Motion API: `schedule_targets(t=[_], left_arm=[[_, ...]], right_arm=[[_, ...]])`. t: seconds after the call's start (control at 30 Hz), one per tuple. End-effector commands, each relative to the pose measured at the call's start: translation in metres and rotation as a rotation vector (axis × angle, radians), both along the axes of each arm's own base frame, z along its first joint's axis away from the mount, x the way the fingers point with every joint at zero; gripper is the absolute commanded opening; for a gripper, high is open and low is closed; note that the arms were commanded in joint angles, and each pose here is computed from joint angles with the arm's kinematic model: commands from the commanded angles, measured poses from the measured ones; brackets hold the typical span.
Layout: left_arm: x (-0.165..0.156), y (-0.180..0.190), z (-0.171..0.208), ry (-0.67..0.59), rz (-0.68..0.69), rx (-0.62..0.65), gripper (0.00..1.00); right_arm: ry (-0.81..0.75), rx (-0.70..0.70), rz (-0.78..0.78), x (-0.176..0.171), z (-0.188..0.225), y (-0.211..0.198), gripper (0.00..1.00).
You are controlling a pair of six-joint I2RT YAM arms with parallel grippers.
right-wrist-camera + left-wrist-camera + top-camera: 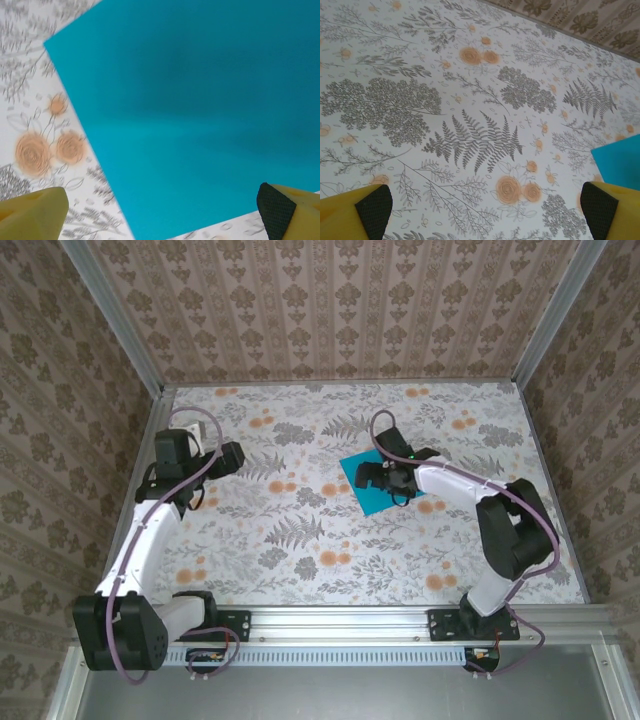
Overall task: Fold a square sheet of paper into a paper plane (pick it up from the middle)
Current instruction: Rotate the square sheet of paper at the center of the table.
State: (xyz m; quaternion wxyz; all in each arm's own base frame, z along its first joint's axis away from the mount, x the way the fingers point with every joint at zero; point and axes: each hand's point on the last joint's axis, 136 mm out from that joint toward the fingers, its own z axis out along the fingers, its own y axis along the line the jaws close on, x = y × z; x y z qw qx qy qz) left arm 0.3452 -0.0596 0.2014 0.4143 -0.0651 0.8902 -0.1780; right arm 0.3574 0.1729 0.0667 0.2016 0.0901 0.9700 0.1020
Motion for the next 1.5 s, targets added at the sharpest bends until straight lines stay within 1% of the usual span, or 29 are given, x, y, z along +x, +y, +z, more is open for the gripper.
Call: schedule_targets(t=[0.0, 0.13, 0.57, 0.67, 0.77, 0.8, 0.9, 1.0, 1.1, 1.23, 1.37, 1.47], left_arm=[[-0.008, -0.014, 0.003, 0.046, -0.048, -0.055, 1.0], [-0.009, -0.016, 0.005, 0.046, -0.054, -0.055, 1.0], [-0.015, -0.015, -0.007, 0.083, -0.042, -0.05, 1.0], [-0.015, -0.014, -0.008, 0.089, -0.037, -0.046, 1.0], [-0.015, -0.014, -0.009, 0.092, -0.036, -0.044, 1.0], [-0.015, -0.014, -0.009, 0.094, -0.035, -0.045, 1.0], [-0.016, -0.013, -0.01, 0.102, -0.033, -0.042, 1.0], [-0.016, -0.012, -0.012, 0.11, -0.025, -0.04, 1.0], [-0.016, -0.012, -0.016, 0.124, -0.016, -0.042, 1.0], [-0.014, -0.013, -0.021, 0.149, -0.014, -0.05, 1.0], [-0.012, -0.017, -0.026, 0.171, -0.029, -0.072, 1.0], [-0.011, -0.019, -0.028, 0.177, -0.037, -0.08, 1.0]], right_arm=[[0.074, -0.019, -0.038, -0.012, -0.012, 0.009, 1.0], [0.122, -0.045, -0.023, -0.022, -0.026, 0.022, 1.0], [0.226, 0.017, 0.047, -0.057, -0.051, 0.072, 1.0], [0.237, 0.041, 0.073, -0.064, -0.048, 0.083, 1.0], [0.192, 0.056, 0.094, -0.059, -0.029, 0.087, 1.0], [0.157, 0.044, 0.098, -0.052, -0.019, 0.086, 1.0], [0.088, -0.053, 0.097, -0.037, 0.003, 0.064, 1.0], [0.069, -0.16, 0.085, -0.017, 0.007, 0.036, 1.0], [0.073, -0.249, 0.106, 0.003, 0.002, 0.012, 1.0], [0.131, -0.272, 0.152, 0.019, -0.012, -0.004, 1.0], [0.188, -0.289, 0.264, 0.026, -0.023, 0.0, 1.0], [0.214, -0.313, 0.288, 0.028, -0.029, -0.001, 1.0]])
